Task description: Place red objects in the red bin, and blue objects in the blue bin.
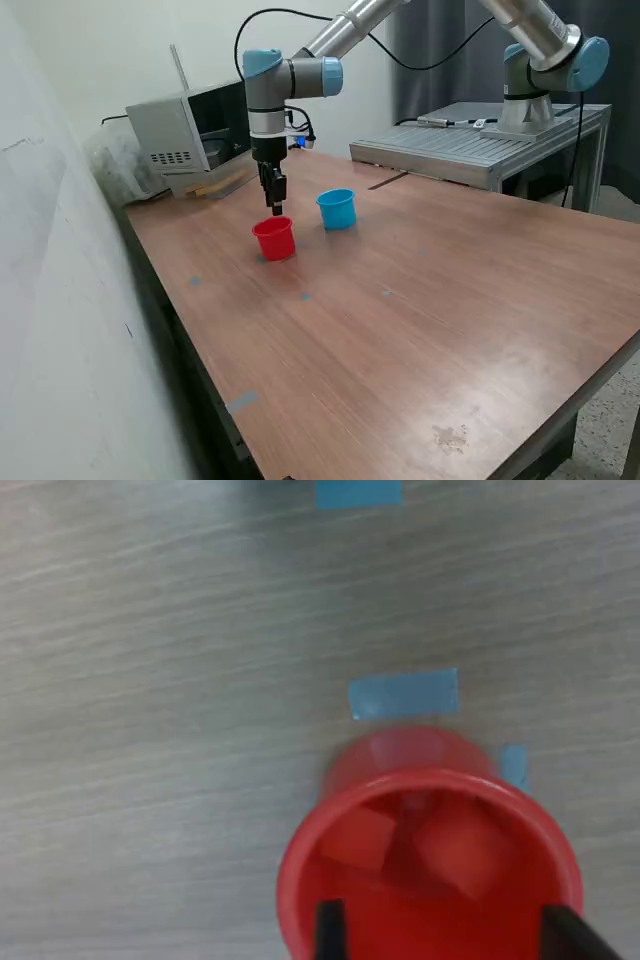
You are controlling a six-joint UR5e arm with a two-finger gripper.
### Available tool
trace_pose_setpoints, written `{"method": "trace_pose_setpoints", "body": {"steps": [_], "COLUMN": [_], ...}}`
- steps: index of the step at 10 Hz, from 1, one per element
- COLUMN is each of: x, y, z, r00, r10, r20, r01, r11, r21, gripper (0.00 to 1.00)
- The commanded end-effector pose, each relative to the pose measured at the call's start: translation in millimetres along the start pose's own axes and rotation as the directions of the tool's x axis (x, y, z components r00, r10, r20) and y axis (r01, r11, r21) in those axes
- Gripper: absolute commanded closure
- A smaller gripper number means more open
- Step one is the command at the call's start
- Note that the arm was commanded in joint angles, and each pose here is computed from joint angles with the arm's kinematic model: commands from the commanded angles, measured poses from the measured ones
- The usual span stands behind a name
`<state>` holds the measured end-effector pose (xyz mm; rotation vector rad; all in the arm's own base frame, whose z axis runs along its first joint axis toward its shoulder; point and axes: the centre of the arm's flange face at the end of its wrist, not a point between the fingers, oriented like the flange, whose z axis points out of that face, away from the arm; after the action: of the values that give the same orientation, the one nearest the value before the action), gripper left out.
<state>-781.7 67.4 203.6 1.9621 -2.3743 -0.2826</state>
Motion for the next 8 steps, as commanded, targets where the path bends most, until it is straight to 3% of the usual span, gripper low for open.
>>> {"method": "trace_pose_setpoints", "body": {"steps": [1, 3, 4, 5, 8], "x": [1, 13, 29, 56, 70], "y": [-1, -20, -47, -77, -179], "z": [2, -11, -57, -118, -322], "r00": [1.000, 1.000, 0.999, 0.995, 0.989], "r10": [-0.002, -0.025, -0.052, -0.099, -0.144], "r20": [0.000, 0.004, -0.003, -0.011, -0.023], "r01": [0.002, 0.025, 0.052, 0.100, 0.145], "r11": [1.000, 0.999, 0.995, 0.990, 0.981], "r21": [-0.001, 0.037, 0.079, 0.100, 0.132], "gripper": [0.00, 0.00, 0.00, 0.00, 0.00]}}
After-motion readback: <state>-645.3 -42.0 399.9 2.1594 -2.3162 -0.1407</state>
